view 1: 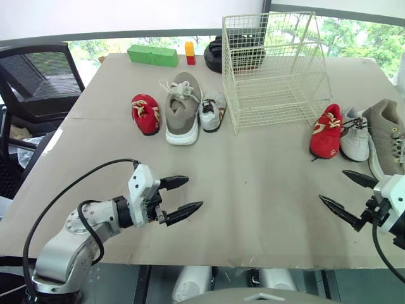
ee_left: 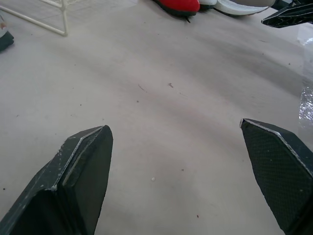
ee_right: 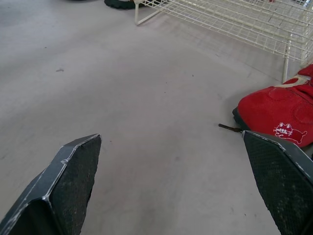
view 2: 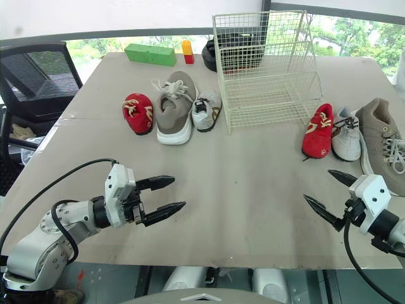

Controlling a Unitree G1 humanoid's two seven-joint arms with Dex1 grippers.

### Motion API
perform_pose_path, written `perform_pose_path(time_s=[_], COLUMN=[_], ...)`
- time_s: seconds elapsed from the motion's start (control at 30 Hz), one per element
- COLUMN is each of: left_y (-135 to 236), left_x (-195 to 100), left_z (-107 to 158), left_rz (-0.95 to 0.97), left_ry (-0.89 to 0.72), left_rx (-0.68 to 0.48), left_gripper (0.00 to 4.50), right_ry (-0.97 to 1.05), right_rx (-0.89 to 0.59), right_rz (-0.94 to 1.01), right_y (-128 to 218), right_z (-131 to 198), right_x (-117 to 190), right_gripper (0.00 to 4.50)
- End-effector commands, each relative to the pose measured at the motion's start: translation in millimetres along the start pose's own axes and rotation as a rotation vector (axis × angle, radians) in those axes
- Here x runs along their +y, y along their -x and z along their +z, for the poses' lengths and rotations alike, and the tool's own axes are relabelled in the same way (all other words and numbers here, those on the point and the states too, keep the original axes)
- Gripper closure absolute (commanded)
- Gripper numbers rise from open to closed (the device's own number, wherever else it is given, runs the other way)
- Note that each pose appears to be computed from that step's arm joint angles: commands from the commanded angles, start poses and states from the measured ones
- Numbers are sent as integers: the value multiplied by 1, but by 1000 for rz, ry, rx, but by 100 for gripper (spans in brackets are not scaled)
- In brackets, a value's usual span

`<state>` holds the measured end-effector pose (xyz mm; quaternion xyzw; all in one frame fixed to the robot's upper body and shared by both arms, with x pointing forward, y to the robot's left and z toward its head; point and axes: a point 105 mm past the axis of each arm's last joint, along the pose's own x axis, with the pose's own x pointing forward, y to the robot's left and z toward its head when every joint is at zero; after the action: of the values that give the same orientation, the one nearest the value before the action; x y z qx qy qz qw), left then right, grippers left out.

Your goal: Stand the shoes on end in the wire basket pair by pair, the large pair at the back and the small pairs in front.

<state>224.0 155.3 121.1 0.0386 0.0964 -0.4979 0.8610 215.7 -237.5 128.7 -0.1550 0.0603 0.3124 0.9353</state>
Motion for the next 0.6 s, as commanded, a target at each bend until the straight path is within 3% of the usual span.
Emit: perform_pose_path(time_s=[0.03,0.17,0.27,0.4,0.6], left_y=[-4,-13,-16,-22,-31], left_x=[-3,-5,-12,-27,-21], left_z=[17,30,38,53,66], left_rz=[-3,22,-13,-107,8], left_ry=[-45,-43,-37,-28,-158], left_rx=[-62,-149,-191,-273,-315], left_gripper=[1,1,1,1,1], right_ry=[6,25,93,197,430], right_rx=[-31,-100,-47,15,145], right_rz=[-7,45,67,78,89], right_y=[1,-17,-38,-84,-143], right_z=[8,34,50,78,116], right_x=[-6,-8,-19,-49,-95], right_gripper=[0,0,0,0,0])
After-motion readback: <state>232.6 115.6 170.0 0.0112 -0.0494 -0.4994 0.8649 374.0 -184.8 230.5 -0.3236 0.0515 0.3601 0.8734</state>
